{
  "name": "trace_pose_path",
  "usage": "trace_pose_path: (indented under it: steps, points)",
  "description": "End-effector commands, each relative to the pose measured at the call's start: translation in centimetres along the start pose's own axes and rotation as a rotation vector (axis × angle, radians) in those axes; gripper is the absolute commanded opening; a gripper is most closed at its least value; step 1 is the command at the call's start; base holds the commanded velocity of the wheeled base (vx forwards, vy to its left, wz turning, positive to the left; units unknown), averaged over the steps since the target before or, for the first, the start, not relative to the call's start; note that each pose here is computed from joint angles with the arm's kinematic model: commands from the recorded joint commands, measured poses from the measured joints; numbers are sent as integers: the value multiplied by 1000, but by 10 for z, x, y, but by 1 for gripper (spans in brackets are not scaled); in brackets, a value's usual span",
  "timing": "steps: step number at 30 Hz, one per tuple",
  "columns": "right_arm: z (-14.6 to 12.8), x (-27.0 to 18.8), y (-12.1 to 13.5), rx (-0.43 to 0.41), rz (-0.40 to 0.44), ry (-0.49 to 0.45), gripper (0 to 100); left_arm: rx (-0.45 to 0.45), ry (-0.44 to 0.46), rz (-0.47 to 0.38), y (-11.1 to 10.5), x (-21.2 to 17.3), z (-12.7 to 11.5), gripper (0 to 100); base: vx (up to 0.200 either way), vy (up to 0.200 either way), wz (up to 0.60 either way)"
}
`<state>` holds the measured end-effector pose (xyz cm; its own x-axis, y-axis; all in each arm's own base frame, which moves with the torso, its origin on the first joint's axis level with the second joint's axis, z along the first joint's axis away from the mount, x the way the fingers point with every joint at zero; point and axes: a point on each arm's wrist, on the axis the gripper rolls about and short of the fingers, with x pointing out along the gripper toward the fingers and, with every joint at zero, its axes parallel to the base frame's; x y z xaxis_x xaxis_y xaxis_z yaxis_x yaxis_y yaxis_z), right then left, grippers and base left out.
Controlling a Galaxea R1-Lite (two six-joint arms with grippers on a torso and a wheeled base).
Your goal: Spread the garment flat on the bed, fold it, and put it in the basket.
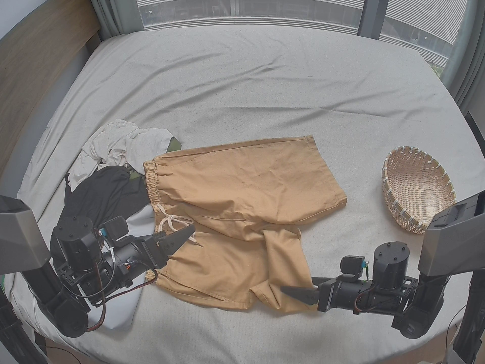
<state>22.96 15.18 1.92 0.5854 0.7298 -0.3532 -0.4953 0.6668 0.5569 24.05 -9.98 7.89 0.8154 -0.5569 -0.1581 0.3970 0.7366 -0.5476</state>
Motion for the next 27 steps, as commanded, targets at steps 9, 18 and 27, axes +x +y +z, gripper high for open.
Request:
trace_pose_path:
  steps: [9, 18, 27]
  points:
    - [25, 27, -49, 31, -124, -136, 100, -1, 1, 2, 0, 1, 0, 100, 0, 0, 0]
    - [30, 48, -54, 17, -112, -173, 100, 0, 4, 0, 0, 2, -1, 100, 0, 0, 0]
    - [31, 56, -52, 9, -86, -179, 0, 2, 9, -9, -3, 3, -3, 100, 0, 0, 0]
